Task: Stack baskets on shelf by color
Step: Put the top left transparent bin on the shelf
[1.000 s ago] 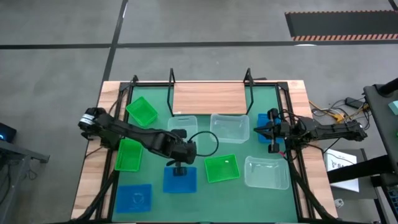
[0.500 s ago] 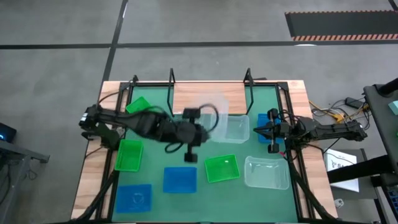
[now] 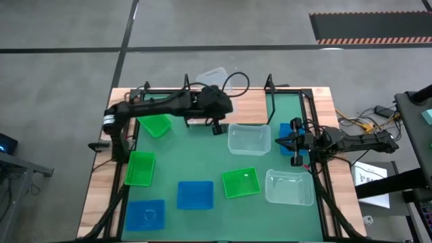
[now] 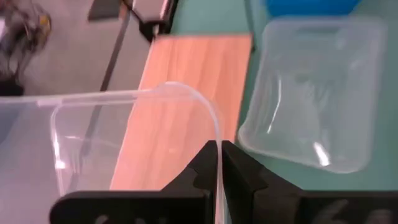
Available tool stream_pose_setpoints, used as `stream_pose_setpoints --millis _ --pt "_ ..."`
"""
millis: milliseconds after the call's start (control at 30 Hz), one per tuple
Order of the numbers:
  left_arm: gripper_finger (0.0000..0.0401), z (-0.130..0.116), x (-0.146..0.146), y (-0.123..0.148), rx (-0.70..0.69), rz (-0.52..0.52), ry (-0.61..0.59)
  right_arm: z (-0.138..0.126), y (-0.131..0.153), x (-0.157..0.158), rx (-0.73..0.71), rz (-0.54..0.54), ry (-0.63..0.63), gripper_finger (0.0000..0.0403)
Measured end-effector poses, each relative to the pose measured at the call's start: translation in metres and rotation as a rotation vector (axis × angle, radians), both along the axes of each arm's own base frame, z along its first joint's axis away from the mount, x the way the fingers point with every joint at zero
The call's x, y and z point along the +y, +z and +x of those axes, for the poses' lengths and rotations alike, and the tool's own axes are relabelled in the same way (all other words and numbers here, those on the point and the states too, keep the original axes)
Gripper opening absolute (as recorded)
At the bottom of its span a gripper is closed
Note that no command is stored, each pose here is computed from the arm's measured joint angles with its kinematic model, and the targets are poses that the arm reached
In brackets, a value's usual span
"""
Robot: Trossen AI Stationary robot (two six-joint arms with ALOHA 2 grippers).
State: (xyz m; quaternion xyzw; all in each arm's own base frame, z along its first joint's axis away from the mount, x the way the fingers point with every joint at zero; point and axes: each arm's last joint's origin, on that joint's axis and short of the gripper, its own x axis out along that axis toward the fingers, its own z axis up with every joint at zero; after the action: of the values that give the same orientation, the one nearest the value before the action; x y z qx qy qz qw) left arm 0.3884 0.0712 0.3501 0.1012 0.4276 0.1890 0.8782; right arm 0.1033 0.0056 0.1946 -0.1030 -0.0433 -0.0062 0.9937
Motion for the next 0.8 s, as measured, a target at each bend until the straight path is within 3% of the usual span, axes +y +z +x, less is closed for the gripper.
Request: stream_pose_setpoints --millis 200,400,600,800 --pt "0.0 0.01 0.023 -0.04 0.183 -0.025 0.012 0.0 -0.002 0.0 0.016 0.0 0.0 0.0009" --pt "0.0 0.011 0.033 -0.063 0.329 -0.039 -0.012 0.0 -0.002 0.0 0.018 -0.001 0.0 0.0009" --pt "0.0 0.007 0.039 -0.069 0.351 -0.119 -0.045 0.0 -0.002 0.0 0.018 -0.001 0.0 0.0009" --pt "0.0 -0.007 0.041 -0.061 0.414 -0.134 -0.06 0.0 -0.002 0.0 0.018 -0.002 -0.001 0.0009"
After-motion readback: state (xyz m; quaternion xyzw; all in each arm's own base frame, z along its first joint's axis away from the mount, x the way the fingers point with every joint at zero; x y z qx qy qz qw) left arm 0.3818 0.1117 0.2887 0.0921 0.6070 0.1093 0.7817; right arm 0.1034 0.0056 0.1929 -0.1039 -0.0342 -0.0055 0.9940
